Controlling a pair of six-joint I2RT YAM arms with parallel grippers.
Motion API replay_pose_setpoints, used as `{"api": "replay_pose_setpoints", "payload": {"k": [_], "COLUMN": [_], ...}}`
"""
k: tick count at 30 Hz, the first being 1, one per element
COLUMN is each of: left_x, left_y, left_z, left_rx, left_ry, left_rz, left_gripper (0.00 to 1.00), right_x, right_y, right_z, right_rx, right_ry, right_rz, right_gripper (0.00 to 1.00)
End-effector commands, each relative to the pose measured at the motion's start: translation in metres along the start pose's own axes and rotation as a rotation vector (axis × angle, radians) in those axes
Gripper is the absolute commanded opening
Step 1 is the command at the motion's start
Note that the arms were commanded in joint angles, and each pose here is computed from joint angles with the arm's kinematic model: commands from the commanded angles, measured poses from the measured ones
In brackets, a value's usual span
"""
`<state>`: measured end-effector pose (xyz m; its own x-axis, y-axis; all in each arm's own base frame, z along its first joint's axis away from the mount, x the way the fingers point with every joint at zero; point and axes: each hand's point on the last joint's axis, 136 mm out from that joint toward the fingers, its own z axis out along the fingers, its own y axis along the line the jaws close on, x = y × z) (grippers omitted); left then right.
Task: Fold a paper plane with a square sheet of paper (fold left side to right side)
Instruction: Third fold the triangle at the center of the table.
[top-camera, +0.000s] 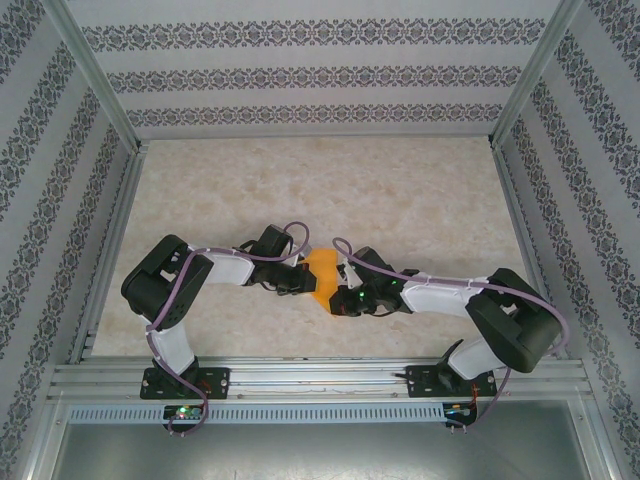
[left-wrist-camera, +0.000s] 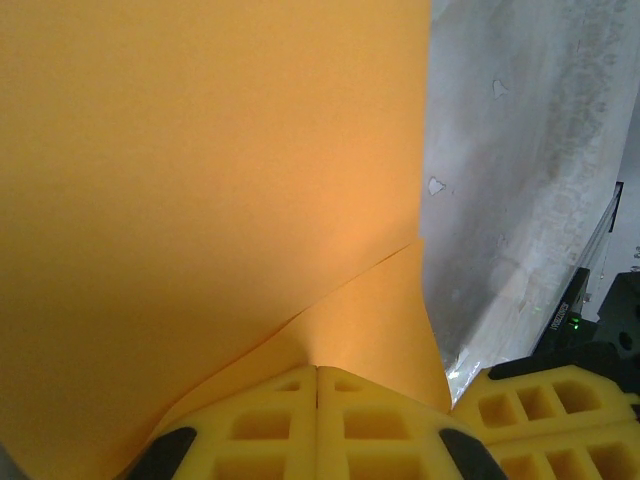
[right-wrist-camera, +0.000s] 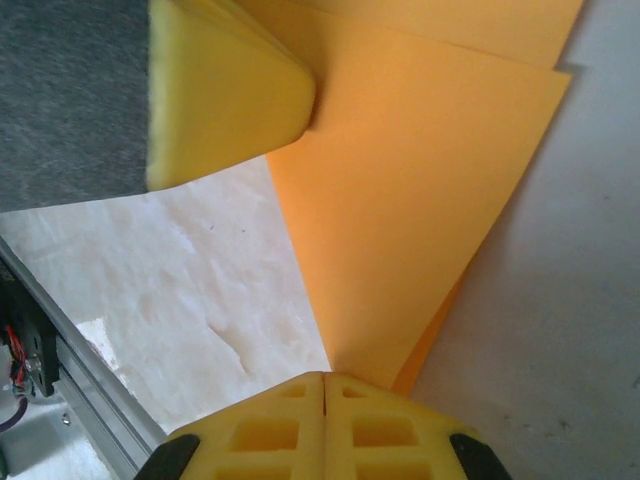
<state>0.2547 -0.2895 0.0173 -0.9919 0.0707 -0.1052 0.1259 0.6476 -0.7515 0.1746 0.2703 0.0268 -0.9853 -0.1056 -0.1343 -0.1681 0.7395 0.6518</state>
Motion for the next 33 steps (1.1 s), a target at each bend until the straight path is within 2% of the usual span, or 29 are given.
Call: {"api": "replay_pose_setpoints", "payload": {"k": [1, 21, 33], "left_x": [0.017, 0.018, 0.017], "left_y": [0.036, 0.037, 0.043], "left_z": [0.009, 0.01, 0.01], "left_rx": [-0.13, -0.132, -0.162], "left_ry": [0.035, 0.04, 0.043], "left_rz": [-0.05, -0.051, -0.067], "left_gripper": [0.0, 0.0, 0.0], "right_x": [0.001, 0.014, 0.035], "right_y": [0.004, -0.005, -0.025], "right_z": [0.004, 0.016, 0.011], "right_rx": [-0.005, 0.01, 0.051], "right_ry": [0.004, 0.051, 0.079], "right_rz": [-0.001, 0.034, 0.082], "right_gripper": [0.0, 0.0, 0.0]}}
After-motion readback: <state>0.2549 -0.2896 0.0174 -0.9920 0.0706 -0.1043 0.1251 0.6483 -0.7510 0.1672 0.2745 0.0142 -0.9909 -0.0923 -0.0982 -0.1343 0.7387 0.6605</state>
